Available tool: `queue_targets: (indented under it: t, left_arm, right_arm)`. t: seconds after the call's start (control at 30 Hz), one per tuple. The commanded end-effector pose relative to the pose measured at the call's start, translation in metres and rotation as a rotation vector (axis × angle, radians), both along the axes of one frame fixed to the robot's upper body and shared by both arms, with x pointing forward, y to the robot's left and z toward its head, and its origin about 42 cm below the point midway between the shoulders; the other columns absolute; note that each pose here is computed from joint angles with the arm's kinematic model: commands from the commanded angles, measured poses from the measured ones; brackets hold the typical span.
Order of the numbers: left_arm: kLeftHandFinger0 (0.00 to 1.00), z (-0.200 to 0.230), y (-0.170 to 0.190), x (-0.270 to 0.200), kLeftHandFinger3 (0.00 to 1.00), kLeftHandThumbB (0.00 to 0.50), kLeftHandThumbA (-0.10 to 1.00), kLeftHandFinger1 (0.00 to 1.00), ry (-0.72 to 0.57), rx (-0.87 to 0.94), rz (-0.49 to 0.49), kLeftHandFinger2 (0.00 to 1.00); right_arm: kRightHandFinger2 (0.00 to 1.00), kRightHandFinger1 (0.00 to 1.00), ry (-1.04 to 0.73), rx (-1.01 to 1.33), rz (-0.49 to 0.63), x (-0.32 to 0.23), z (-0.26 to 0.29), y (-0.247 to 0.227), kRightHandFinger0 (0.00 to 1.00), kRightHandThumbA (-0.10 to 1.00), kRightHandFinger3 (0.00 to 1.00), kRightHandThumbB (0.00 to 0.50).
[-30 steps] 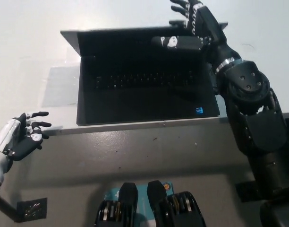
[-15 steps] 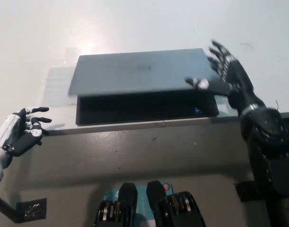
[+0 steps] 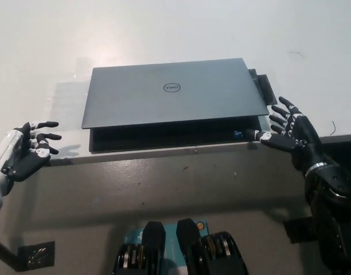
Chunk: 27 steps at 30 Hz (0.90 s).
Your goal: The robot uses its right hand to push down on the lid of a laptop kept in the middle of the desk to close it
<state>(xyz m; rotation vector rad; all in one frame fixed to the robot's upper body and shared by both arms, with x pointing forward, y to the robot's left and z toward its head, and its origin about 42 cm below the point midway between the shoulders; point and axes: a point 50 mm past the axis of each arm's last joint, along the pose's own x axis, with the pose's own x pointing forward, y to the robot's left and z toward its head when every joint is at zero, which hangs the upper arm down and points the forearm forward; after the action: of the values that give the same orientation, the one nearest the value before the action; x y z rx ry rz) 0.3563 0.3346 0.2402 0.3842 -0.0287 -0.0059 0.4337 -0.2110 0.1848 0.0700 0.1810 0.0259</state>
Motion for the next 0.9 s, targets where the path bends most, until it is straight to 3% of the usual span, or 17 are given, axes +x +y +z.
queue_targets:
  t: [0.0,0.13,0.2,0.23,0.3,0.47,0.53,0.57,0.63,0.67,0.77,0.8,0.87]
  left_arm:
    - [0.4,0.022,0.007,0.005,0.72,0.01,0.01,0.49,-0.041,0.05,-0.003,0.62]
    - [0.4,0.022,0.006,0.006,0.72,0.004,0.0,0.48,-0.041,0.079,-0.008,0.61]
    - [0.42,0.024,0.008,0.005,0.73,0.005,0.0,0.5,-0.041,0.085,-0.003,0.62]
    - [0.43,0.024,0.008,0.005,0.73,0.003,0.0,0.51,-0.039,0.08,-0.003,0.63]
    - [0.41,0.023,0.009,0.006,0.74,0.013,0.02,0.51,-0.035,0.074,0.001,0.63]
    - [0.4,0.023,0.009,0.006,0.72,0.007,0.01,0.49,-0.036,0.069,-0.001,0.61]
    - [0.41,0.021,0.01,0.005,0.72,0.011,0.01,0.49,-0.033,0.071,0.0,0.61]
    - [0.38,0.021,0.009,0.004,0.71,0.016,0.02,0.48,-0.03,0.07,0.007,0.6]
    - [0.37,0.02,0.009,0.004,0.71,0.007,0.02,0.47,-0.028,0.07,0.008,0.6]
    - [0.38,0.02,0.01,0.004,0.71,0.005,0.02,0.48,-0.027,0.075,0.007,0.6]
    - [0.38,0.021,0.01,0.005,0.71,0.009,0.01,0.48,-0.035,0.073,0.001,0.6]
    - [0.4,0.022,0.01,0.006,0.72,0.012,0.01,0.49,-0.033,0.073,0.0,0.61]
    - [0.42,0.025,0.009,0.007,0.73,0.011,0.01,0.5,-0.031,0.08,-0.002,0.62]
  right_arm:
    - [0.95,0.94,-0.024,0.04,0.003,0.0,0.011,0.003,0.95,1.0,1.0,0.17]
    - [0.96,0.95,-0.029,0.033,0.006,-0.007,0.008,0.004,0.97,1.0,1.0,0.18]
    - [0.97,0.94,-0.068,0.036,-0.002,-0.004,0.023,0.004,0.93,1.0,1.0,0.154]
    - [0.93,0.9,-0.094,0.03,-0.024,-0.001,0.033,0.001,0.87,1.0,1.0,0.171]
    - [0.92,0.9,-0.19,0.024,-0.038,0.005,0.067,-0.005,0.92,1.0,1.0,0.202]
    - [0.83,0.85,-0.294,0.001,-0.026,0.012,0.109,-0.005,0.91,1.0,0.98,0.244]
    - [0.85,0.87,-0.326,0.005,0.004,0.012,0.122,-0.001,0.9,1.0,1.0,0.216]
    - [0.86,0.85,-0.353,-0.002,0.029,0.011,0.133,0.004,0.87,1.0,1.0,0.17]
    - [0.88,0.88,-0.388,-0.027,0.065,0.008,0.145,0.013,0.89,1.0,1.0,0.197]
    - [0.88,0.88,-0.394,-0.021,0.077,0.008,0.149,0.016,0.9,1.0,1.0,0.183]
    - [0.87,0.87,-0.395,-0.01,0.113,0.008,0.154,0.025,0.9,1.0,1.0,0.207]
    - [0.87,0.87,-0.392,-0.002,0.119,0.008,0.155,0.027,0.89,1.0,1.0,0.18]
    - [0.85,0.85,-0.378,0.021,0.119,0.009,0.154,0.033,0.87,1.0,1.0,0.18]
